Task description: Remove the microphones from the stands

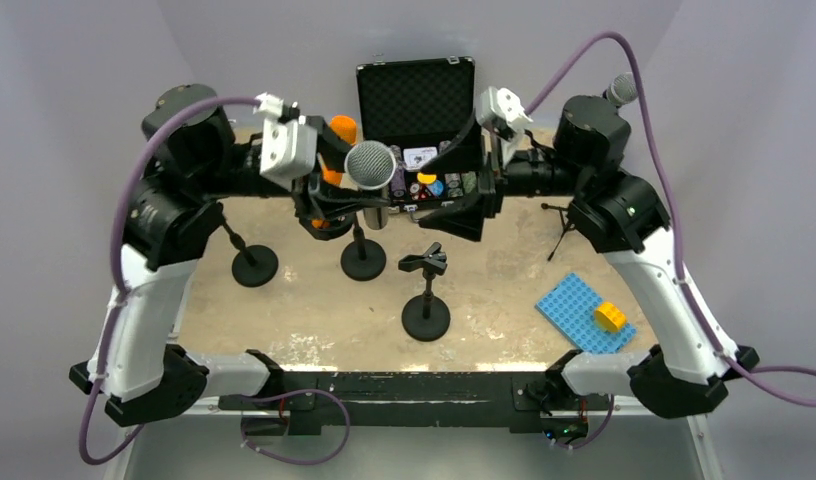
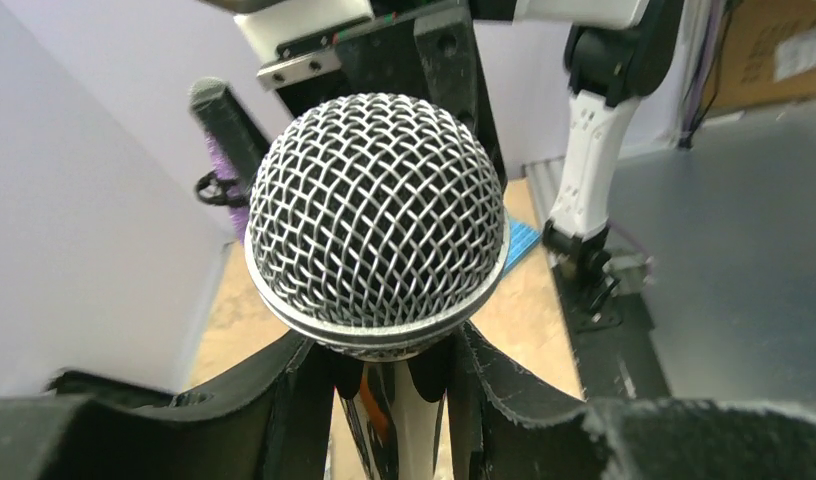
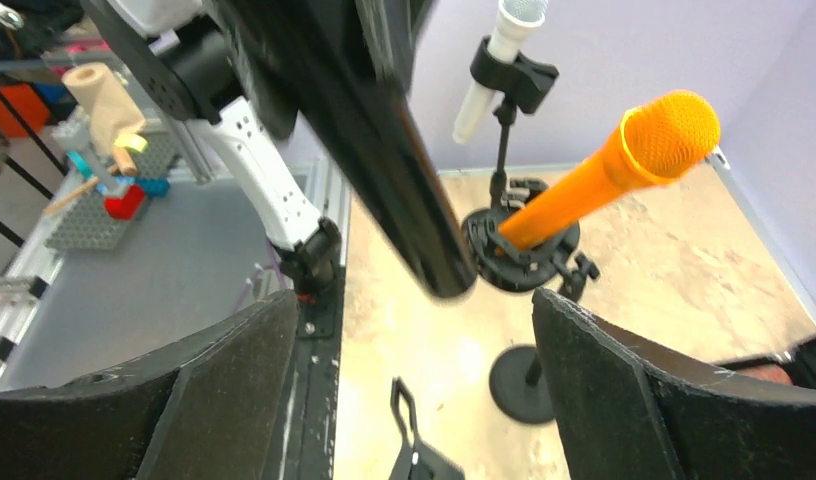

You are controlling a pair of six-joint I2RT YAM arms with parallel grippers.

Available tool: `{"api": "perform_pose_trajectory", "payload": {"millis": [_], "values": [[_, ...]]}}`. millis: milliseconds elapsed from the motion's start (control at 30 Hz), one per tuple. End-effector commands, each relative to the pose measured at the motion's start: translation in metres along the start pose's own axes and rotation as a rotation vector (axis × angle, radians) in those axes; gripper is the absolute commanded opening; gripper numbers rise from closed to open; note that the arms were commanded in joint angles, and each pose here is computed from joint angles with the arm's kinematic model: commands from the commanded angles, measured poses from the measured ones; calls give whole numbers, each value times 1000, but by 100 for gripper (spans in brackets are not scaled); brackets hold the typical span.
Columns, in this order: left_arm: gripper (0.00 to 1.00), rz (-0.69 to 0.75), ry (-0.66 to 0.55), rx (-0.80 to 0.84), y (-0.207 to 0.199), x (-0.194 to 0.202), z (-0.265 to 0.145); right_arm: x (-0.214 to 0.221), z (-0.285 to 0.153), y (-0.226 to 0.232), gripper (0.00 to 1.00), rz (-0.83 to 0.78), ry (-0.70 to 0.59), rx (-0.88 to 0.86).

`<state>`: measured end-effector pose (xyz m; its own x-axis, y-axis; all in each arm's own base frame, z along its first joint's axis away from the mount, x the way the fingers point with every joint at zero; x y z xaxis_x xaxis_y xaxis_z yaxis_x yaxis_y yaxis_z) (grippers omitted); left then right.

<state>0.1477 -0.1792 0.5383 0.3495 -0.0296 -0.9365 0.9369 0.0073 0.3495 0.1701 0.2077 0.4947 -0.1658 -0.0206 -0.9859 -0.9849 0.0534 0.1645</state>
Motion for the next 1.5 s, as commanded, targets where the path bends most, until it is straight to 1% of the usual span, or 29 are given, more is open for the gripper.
{"api": "perform_pose_trajectory", "payload": {"millis": [0,100,200,300,367,533,667,800,867,933,1033,1100,1200,1267,1333,1467], "values": [[0,259,228,23,-40,-1,-49,8,-36,22,92,-90,7,97],[0,336,407,34,-56,8,-74,18,-53,19,92,-75,21,178],[0,374,583,135,-74,30,-96,27,-74,9,92,-22,10,304],[0,316,725,231,-87,61,-107,42,-84,5,91,3,19,366],[0,303,799,295,-97,85,-114,53,-86,8,91,12,30,351],[0,310,866,420,-121,129,-126,62,-92,9,90,37,24,356],[0,183,987,520,-130,165,-133,61,-95,7,90,32,19,375],[0,36,1121,569,-133,201,-136,64,-94,6,90,51,16,354],[0,-21,1158,591,-137,218,-136,64,-93,6,90,57,20,339],[0,-79,1169,605,-141,231,-135,64,-93,7,90,55,22,338],[0,-165,1234,605,-147,254,-136,64,-94,7,90,48,25,343],[0,-215,1334,573,-148,275,-139,65,-95,7,90,46,26,346],[0,-238,1468,552,-149,305,-145,66,-94,7,89,48,21,341],[0,-251,1494,523,-151,322,-144,67,-94,7,90,54,20,336],[0,-286,1490,486,-152,331,-140,66,-94,7,89,53,19,333],[0,-391,1481,429,-153,346,-130,69,-95,8,90,51,24,335]]}}
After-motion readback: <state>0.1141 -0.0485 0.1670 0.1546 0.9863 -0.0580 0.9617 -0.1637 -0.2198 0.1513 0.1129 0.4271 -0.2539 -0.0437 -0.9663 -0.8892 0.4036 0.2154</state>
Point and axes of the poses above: each gripper's point midway between its finger pads, its own z axis out along the fingers, its own y axis along the line the jaws close on, x = y × z, the point moved 9 cm from there along -z, back along the fingers, and after that the axes turned 7 degrees about z, right-handed, at the moved point
